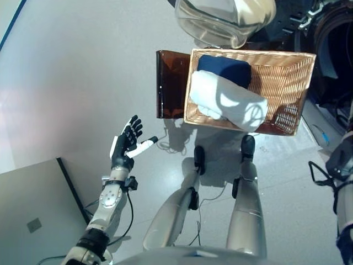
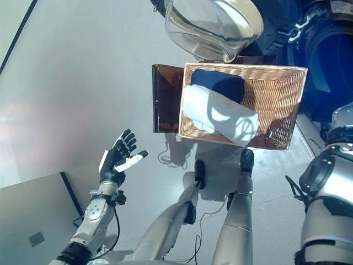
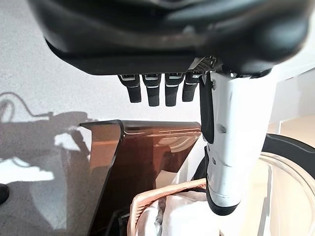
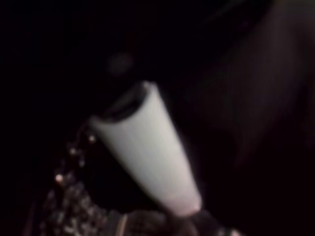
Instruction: Pick up the clothes and place them into the washing machine
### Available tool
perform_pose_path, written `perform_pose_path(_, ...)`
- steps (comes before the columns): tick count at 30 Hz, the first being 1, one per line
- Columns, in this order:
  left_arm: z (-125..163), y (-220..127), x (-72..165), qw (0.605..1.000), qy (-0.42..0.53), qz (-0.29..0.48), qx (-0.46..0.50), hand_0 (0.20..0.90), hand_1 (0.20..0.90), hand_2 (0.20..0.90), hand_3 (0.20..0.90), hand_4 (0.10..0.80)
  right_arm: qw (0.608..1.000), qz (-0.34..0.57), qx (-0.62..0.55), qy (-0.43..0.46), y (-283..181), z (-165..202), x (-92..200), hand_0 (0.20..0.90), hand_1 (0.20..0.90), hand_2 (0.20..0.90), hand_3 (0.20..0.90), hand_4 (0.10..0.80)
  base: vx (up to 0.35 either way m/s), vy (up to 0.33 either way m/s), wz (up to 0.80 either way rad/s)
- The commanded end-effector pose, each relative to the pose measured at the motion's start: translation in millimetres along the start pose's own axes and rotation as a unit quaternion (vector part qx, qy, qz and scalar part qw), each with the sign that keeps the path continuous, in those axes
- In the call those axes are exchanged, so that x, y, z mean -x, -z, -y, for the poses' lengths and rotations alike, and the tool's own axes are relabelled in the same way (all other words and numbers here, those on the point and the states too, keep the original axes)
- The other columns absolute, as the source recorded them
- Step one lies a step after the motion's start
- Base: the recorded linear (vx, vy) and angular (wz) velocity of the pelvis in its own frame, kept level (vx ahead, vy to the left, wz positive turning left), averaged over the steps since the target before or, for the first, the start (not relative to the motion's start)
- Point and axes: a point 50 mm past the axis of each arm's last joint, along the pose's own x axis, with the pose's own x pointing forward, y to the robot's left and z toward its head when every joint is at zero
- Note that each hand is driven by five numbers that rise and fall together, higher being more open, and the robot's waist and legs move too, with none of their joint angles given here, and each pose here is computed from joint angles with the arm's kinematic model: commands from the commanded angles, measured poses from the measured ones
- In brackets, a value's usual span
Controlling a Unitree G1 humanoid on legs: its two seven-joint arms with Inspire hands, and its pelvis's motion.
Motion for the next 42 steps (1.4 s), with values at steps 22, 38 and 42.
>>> perform_pose_path(22, -41, -21, 20, 0.996, -0.034, 0.062, -0.058, 0.9, 0.9, 0.9, 0.9, 0.8, 0.542, 0.365, 0.691, -0.308, -3, -23, 1, 0.9, 0.9, 0.9, 0.9, 0.8, -0.005, 0.001, 0.0)
perform_pose_path(38, -38, -23, 15, 0.995, -0.031, 0.073, -0.065, 0.9, 0.9, 0.9, 0.9, 0.8, 0.288, 0.441, 0.766, -0.368, 13, -4, 6, 0.9, 0.9, 0.9, 0.9, 0.8, 0.001, 0.002, 0.0)
perform_pose_path(42, -37, -24, 13, 0.994, -0.035, 0.077, -0.065, 0.9, 0.9, 0.9, 0.9, 0.8, 0.317, 0.419, 0.769, -0.365, 17, 8, 2, 0.9, 0.9, 0.9, 0.9, 0.8, -0.006, 0.012, -0.03)
